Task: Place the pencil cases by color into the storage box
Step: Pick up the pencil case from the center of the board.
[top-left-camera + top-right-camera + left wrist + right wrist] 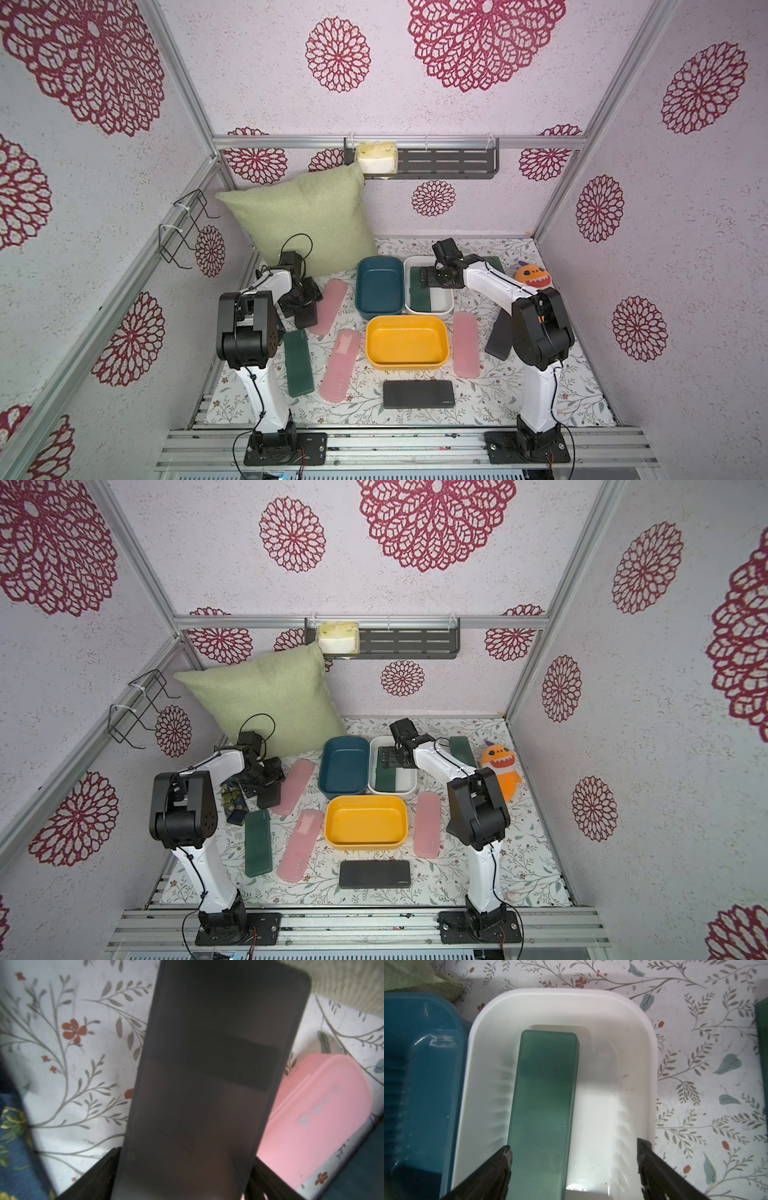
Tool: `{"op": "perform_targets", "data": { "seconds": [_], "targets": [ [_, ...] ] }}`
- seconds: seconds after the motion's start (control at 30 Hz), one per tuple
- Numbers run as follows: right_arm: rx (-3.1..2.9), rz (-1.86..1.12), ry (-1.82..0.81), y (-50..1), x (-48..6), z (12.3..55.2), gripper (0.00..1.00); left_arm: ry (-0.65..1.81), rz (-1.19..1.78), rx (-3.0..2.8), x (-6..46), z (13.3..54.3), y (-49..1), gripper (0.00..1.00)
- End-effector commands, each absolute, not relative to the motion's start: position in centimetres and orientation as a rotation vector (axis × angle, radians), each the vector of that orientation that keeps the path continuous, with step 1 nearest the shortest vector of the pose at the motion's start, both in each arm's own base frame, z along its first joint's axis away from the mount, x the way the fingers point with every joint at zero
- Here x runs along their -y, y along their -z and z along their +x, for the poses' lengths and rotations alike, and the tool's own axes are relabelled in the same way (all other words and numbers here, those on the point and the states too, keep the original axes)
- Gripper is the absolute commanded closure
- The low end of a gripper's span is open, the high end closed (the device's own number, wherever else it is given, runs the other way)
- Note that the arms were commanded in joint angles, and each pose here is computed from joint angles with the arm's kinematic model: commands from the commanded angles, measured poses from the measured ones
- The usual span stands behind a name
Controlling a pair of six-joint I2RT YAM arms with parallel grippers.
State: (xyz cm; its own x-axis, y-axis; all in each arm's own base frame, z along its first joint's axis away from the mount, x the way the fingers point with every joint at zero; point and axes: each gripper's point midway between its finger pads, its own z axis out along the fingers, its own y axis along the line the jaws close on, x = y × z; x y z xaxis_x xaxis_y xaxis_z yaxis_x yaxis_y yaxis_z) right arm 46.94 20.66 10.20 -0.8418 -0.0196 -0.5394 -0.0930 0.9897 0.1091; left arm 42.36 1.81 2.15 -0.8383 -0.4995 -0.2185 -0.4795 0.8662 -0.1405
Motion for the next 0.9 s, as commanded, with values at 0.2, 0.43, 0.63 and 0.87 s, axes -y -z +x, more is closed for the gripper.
{"op": "perform_targets", "data": {
  "seconds": [0.2, 0.43, 0.63, 0.87],
  "targets": [
    [-2.517, -0.09, -0.198, -12.5, -20.7, 47.2, 0.04, 0.05, -0.751, -2.797, -2.7, 42.0, -1.9, 0.38],
    [-2.512, -0.096, -0.206, -12.6, -20.8, 47.2, 0.04, -0.051, -0.697, -2.722, -3.0, 42.1, -5.9, 0.62],
    [-2.507, -0.101, -0.218, -12.5, -20.7, 46.9, 0.04, -0.078, -0.619, -2.685, -1.5, 42.0, -9.4, 0.63],
    [-2.499, -0.112, -0.224, -12.7, -20.4, 46.4, 0.04, -0.01, -0.505, -2.639, 2.8, 42.3, -13.5, 0.63]
  ]
}}
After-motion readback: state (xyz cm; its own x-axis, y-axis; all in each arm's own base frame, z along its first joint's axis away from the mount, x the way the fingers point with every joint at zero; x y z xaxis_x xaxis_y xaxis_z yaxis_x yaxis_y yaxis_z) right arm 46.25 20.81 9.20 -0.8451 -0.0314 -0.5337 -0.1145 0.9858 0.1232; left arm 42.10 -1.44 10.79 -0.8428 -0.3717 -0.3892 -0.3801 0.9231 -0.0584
